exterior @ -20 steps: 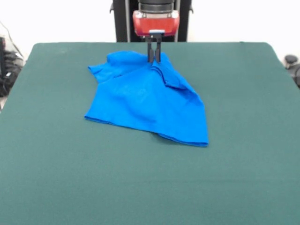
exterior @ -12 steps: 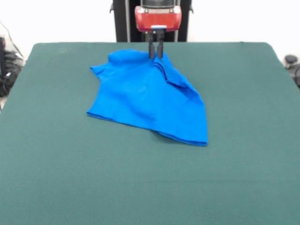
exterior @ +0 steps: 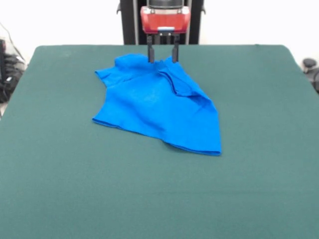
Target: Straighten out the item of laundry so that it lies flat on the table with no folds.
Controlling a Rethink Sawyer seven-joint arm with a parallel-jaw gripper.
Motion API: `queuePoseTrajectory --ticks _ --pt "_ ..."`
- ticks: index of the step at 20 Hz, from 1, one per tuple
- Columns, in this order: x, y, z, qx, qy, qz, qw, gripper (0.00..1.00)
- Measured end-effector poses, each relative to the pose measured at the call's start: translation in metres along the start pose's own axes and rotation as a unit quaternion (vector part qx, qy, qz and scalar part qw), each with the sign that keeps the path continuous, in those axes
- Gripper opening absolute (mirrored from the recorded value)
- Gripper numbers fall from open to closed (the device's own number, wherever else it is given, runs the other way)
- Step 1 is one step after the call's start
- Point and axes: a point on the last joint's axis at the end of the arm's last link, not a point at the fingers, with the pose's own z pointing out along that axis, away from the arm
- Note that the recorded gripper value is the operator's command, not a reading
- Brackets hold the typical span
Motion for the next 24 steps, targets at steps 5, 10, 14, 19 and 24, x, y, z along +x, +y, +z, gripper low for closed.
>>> queuePoseTrajectory --ticks 5,10,14,19,24 --pt "0.0 0.0 0.0 0.0 0.0 0.0 1.0 1.0" --pt "-0.001 0.005 0.0 -0.001 0.0 -0.003 1.0 1.0" --pt "-0.003 0.013 0.0 -0.003 0.0 -0.005 1.0 1.0" --pt "-0.008 0.025 0.001 -0.005 -0.002 -0.006 1.0 1.0" --pt "-0.012 0.027 0.001 -0.004 -0.005 -0.003 1.0 1.0"
